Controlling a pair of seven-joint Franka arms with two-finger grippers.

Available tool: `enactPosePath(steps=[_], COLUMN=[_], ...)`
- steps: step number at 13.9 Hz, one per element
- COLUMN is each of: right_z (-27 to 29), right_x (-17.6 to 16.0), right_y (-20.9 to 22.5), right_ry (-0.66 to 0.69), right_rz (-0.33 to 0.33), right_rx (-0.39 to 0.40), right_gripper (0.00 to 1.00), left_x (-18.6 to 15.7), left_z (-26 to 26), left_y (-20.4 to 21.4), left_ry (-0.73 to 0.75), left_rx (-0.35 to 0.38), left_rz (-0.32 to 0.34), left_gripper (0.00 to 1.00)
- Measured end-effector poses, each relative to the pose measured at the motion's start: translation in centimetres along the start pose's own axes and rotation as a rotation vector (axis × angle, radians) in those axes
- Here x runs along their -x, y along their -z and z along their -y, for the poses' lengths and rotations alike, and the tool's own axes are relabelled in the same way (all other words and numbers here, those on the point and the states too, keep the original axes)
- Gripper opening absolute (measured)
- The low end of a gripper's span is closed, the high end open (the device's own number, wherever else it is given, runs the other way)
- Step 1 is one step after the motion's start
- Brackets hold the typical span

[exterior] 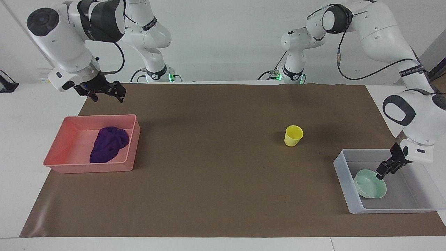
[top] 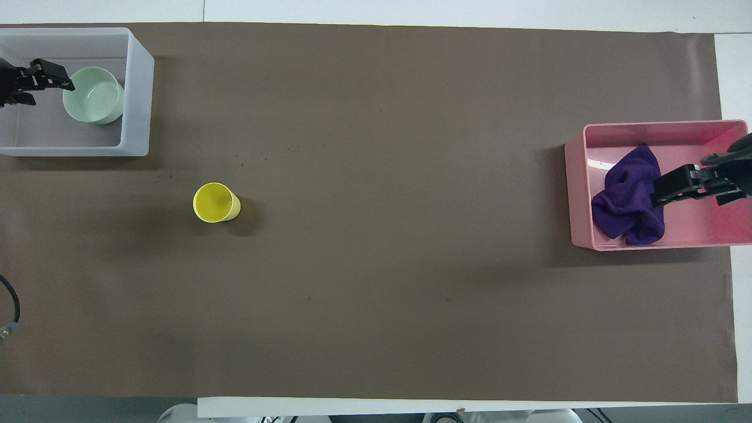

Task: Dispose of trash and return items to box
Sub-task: 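Release the cloth with the right gripper while the left gripper carries the bowl, then release the green bowl into the white bin with the left gripper, then reach the left gripper to the yellow cup and grasp it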

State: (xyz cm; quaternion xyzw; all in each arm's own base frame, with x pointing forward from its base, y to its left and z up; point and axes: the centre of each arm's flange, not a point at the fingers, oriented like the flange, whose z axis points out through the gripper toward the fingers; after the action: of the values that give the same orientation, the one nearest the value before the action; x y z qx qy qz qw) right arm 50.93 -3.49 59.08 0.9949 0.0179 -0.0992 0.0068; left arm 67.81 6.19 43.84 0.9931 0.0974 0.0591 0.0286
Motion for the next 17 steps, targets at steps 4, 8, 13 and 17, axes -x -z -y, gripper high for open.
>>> enactPosePath(steps=[4,8,13,17], right_z=[0.1,0.3,0.5,0.6], right_x=[2.4,2.8,2.2,2.2], right_y=[2.8,4.7,4.1,4.0], right_ry=[0.02,0.026,0.035,0.079], right_rz=[0.01,-0.004,0.001,0.001], right_rx=[-0.001,-0.008,-0.03,-0.034], right_gripper=[1.0,1.0,1.0,1.0], left_x=[10.3,19.1,22.6,22.8], left_z=[-8.9,-13.8,-14.6,-14.4], left_y=[2.4,-3.6,-7.0,-7.6], left_ry=[-0.112,-0.107,-0.058,-0.026], left_rx=[-0.022,-0.044,-0.046,-0.04], left_rz=[0.242,0.238,0.202,0.177], left_gripper=[1.0,1.0,0.95,0.6])
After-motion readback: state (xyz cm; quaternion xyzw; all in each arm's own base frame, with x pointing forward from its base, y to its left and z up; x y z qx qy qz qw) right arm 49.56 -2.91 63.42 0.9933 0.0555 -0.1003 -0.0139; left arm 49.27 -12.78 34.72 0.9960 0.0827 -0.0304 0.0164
